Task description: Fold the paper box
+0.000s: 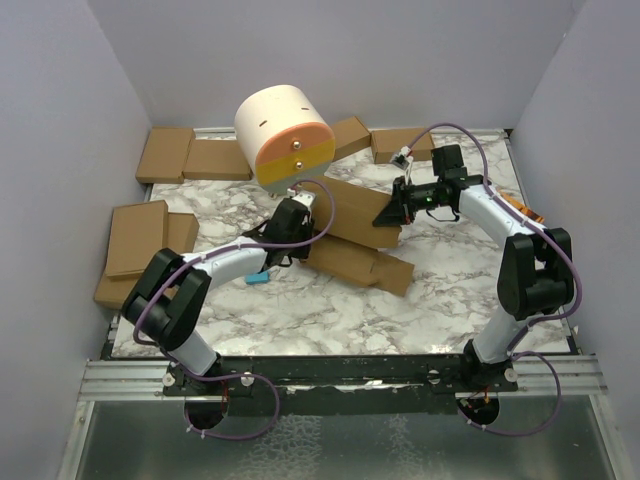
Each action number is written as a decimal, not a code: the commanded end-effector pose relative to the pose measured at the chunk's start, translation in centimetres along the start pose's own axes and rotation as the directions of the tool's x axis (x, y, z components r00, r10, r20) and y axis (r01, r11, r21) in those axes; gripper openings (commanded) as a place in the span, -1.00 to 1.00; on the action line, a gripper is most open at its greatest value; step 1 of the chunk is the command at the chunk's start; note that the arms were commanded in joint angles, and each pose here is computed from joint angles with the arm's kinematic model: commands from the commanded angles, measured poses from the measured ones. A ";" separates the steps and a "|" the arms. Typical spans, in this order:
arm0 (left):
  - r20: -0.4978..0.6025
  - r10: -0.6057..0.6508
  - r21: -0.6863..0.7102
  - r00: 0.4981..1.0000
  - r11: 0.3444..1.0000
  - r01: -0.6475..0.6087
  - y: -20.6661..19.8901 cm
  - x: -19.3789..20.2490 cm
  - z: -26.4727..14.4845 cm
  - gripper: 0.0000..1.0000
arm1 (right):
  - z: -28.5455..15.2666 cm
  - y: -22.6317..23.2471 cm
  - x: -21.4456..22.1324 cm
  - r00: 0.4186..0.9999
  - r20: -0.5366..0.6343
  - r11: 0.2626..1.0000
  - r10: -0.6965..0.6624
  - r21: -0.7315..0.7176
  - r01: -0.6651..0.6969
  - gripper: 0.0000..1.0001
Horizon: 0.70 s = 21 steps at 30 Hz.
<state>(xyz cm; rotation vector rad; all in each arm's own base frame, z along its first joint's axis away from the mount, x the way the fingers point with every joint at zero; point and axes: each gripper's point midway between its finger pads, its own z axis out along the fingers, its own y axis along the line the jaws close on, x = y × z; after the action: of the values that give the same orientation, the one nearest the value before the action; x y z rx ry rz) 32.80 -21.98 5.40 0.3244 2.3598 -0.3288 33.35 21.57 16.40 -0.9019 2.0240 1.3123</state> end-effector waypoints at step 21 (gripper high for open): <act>-0.005 0.081 -0.151 0.997 0.985 -0.081 2.4 0.9 0.6 -1.00 | -0.4 0.3 -0.8 0.999 0.022 0.999 -0.041 0.012 0.040 -0.98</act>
<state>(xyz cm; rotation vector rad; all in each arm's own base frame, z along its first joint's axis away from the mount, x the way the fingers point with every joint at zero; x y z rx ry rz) 33.45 -22.30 5.14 0.3624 2.3127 -0.2533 33.64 21.59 16.39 -0.9079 2.0127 1.2972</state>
